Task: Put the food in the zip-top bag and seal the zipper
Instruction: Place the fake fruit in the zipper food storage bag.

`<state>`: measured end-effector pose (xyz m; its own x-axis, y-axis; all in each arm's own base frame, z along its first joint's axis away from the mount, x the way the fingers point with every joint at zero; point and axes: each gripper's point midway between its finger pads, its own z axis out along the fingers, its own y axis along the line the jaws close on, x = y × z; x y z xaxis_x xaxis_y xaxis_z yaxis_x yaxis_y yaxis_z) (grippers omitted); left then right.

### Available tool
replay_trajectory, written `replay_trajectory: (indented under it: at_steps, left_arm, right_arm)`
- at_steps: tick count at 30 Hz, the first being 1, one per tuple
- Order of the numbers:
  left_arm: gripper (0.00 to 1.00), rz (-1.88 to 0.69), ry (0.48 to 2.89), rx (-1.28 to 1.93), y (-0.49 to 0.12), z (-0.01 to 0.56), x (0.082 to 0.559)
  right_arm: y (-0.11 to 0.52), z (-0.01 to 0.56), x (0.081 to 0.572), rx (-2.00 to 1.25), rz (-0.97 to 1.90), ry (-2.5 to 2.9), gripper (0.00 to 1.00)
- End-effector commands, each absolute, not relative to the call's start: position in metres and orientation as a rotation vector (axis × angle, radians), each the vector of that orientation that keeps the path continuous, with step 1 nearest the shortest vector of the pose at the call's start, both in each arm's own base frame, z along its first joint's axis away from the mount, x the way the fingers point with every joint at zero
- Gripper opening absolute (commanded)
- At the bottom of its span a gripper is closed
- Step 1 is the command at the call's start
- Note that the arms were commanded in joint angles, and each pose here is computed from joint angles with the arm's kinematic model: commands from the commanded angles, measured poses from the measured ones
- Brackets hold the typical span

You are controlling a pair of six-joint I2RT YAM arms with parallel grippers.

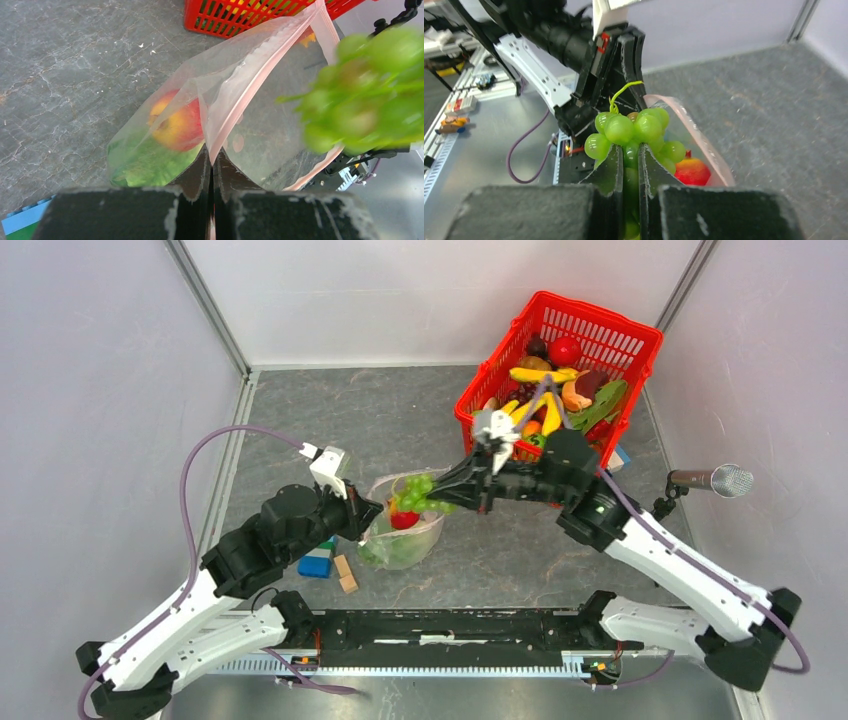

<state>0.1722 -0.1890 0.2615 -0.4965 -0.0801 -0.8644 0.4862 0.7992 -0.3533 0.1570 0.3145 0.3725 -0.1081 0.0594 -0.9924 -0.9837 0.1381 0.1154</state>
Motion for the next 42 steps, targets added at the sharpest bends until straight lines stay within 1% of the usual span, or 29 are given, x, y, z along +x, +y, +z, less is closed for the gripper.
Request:
replay_trajectory:
  at_steps: [1,6,9,12,14,15,16,18,20,23,25,29,34,38,41,42]
  left_arm:
    - [0.03,-0.781,1.951,0.286,-0.197,0.285,0.170]
    - [0.03,-0.786,1.948,0.293,-0.195,0.290,0.168]
    - [0.03,-0.788,1.948,0.295,-0.194,0.291,0.166]
    - [0.04,-0.789,1.950,0.298,-0.192,0.291,0.164]
    - [0.04,-0.788,1.948,0.297,-0.192,0.291,0.164]
    - [0.04,-0.786,1.948,0.295,-0.191,0.291,0.164]
    - [0.04,-0.783,1.950,0.293,-0.191,0.291,0.165]
    - [0.04,-0.775,1.945,0.285,-0.189,0.292,0.165]
    - [0.04,-0.765,1.938,0.273,-0.186,0.293,0.166]
    - [0.04,-0.745,1.927,0.248,-0.180,0.295,0.168]
    - [0.05,-0.736,1.921,0.233,-0.177,0.295,0.169]
    - [0.05,-0.733,1.921,0.223,-0.176,0.293,0.169]
    - [0.05,-0.742,1.922,0.226,-0.178,0.292,0.169]
    - [0.05,-0.744,1.920,0.226,-0.179,0.291,0.169]
    - [0.05,-0.749,1.922,0.232,-0.180,0.290,0.169]
    - [0.05,-0.754,1.923,0.235,-0.180,0.289,0.168]
  right_arm:
    - [0.336,0.360,0.173,-1.059,1.014,1.428,0.02]
    - [0.357,0.339,0.195,-1.067,0.844,1.567,0.06]
    - [0.369,0.332,0.197,-1.137,0.737,1.602,0.09]
    - [0.379,0.319,0.200,-1.194,0.653,1.654,0.16]
    - [0.386,0.315,0.196,-1.233,0.661,1.640,0.18]
    - [0.390,0.316,0.193,-1.246,0.684,1.616,0.21]
    - [0.392,0.319,0.191,-1.242,0.705,1.596,0.27]
    - [0.393,0.325,0.189,-1.218,0.728,1.561,0.49]
    - [0.389,0.336,0.184,-1.201,0.758,1.506,0.61]
    - [0.382,0.350,0.176,-1.168,0.797,1.424,0.76]
    - [0.374,0.361,0.173,-1.139,0.801,1.380,0.79]
    - [0.355,0.380,0.177,-1.031,0.769,1.322,0.81]
    - [0.311,0.396,0.205,-0.763,0.613,1.306,0.84]
    - [0.264,0.400,0.244,-0.543,0.327,1.400,0.87]
    - [0.211,0.393,0.284,-0.360,-0.030,1.526,0.90]
    - [0.192,0.394,0.299,-0.296,-0.109,1.559,0.91]
